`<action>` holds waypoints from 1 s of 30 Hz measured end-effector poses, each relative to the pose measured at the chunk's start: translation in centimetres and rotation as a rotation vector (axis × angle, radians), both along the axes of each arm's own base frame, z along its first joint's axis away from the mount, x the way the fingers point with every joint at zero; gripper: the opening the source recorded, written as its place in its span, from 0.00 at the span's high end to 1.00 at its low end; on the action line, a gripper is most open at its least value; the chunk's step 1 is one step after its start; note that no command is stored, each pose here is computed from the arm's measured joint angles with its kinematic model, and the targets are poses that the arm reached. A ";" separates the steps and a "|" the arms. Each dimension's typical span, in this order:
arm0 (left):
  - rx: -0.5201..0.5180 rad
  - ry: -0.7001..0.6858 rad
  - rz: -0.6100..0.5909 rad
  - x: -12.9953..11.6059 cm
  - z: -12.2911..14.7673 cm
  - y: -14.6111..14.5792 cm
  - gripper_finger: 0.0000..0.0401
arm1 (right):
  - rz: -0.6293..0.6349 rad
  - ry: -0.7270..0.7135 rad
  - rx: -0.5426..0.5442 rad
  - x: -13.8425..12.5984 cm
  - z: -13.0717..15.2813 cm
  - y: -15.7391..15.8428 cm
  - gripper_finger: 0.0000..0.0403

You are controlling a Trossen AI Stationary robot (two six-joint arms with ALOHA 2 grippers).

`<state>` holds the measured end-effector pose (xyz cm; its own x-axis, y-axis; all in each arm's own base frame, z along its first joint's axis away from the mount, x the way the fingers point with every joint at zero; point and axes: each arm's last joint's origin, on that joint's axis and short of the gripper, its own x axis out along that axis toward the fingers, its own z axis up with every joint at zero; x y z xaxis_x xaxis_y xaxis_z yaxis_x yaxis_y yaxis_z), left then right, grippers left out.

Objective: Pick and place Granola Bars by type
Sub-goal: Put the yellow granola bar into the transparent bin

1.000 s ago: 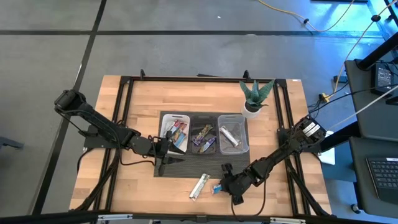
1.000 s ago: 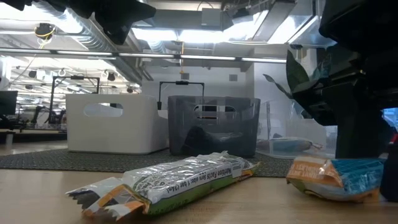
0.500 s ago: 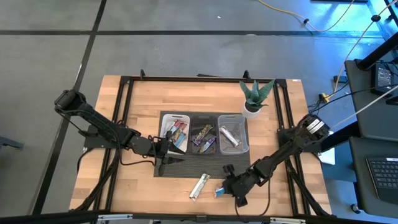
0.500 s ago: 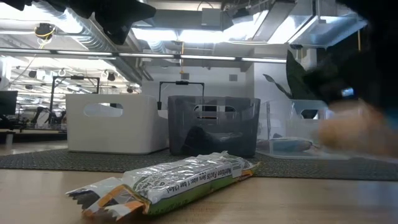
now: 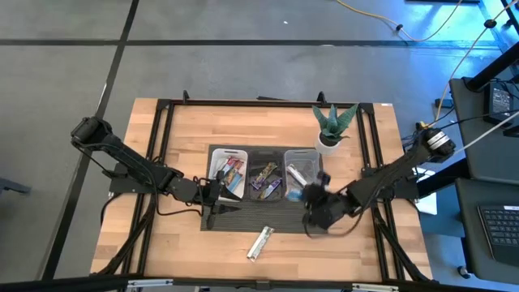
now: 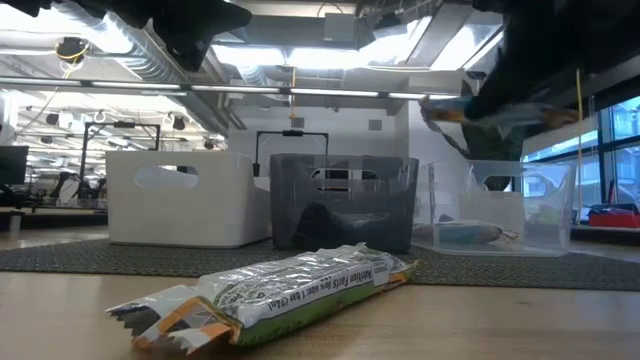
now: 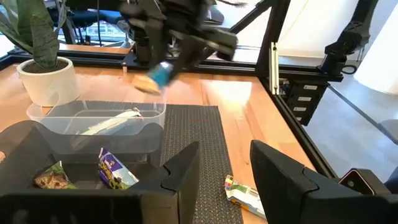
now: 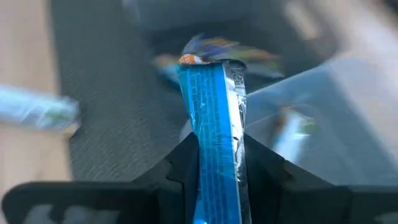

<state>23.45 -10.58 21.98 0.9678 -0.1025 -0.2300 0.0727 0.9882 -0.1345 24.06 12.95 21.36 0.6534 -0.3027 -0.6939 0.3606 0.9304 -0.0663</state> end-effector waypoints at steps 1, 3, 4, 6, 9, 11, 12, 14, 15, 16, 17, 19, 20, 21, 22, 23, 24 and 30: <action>0.000 0.000 0.000 0.0 0.0 0.0 0.66 | -0.038 -0.015 -0.008 0.0 0.3 -0.5 0.74; 0.000 0.000 0.000 0.0 0.0 0.0 0.67 | -0.103 -0.031 -0.017 0.2 0.5 -1.5 0.74; 0.000 -0.001 0.000 0.0 0.0 0.0 0.67 | -0.131 -0.026 -0.019 0.4 0.4 -2.0 0.74; -0.001 0.000 0.000 0.0 0.0 0.0 0.67 | -0.175 -0.004 -0.023 0.9 0.0 -3.1 0.74; 0.000 -0.001 -0.001 0.0 0.0 0.0 0.67 | -0.216 0.063 -0.035 1.6 -1.1 -4.2 0.74; 0.000 -0.001 -0.001 0.0 0.0 0.0 0.66 | -0.234 0.104 -0.025 2.1 -1.9 -4.9 0.74; 0.001 0.000 -0.001 0.0 0.0 0.0 0.66 | -0.240 0.127 -0.018 2.3 -2.4 -5.1 0.74; 0.002 0.002 -0.001 0.0 0.0 0.0 0.67 | -0.255 0.165 -0.012 2.7 -3.2 -5.6 0.74; 0.002 0.002 -0.001 0.0 0.0 0.0 0.67 | -0.263 0.175 -0.014 2.9 -3.5 -5.8 0.74; 0.003 0.004 -0.001 0.0 0.0 0.0 0.67 | -0.268 0.185 -0.014 3.0 -3.8 -6.0 0.74; 0.004 0.005 -0.001 0.0 -0.1 0.0 0.67 | -0.270 0.203 -0.013 3.1 -4.1 -6.1 0.74; 0.004 0.006 -0.001 0.0 -0.1 0.0 0.67 | -0.265 0.235 -0.013 3.3 -4.6 -6.3 0.74; 0.004 0.006 -0.001 0.0 -0.1 0.0 0.67 | -0.256 0.247 -0.014 3.3 -4.8 -6.3 0.74; 0.004 0.006 -0.001 0.0 -0.1 0.0 0.67 | -0.251 0.254 -0.008 3.3 -4.9 -6.3 0.74; 0.004 0.006 -0.001 0.0 -0.1 0.0 0.66 | -0.246 0.263 -0.002 3.4 -5.0 -6.3 0.74; 0.004 0.006 -0.002 0.0 -0.1 0.0 0.66 | -0.242 0.269 0.006 3.4 -5.1 -6.2 0.74; 0.004 0.006 -0.001 0.0 -0.1 0.0 0.67 | -0.239 0.275 0.014 3.4 -5.2 -6.2 0.74; 0.005 0.006 0.000 0.0 -0.1 0.0 0.68 | -0.233 0.279 0.025 3.4 -5.2 -6.2 0.74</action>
<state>23.42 -10.59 21.91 0.9665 -0.1009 -0.2361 0.0716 0.9890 -0.1297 27.45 6.77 16.19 0.3534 -0.4019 -0.8447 0.5345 0.8278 -0.1703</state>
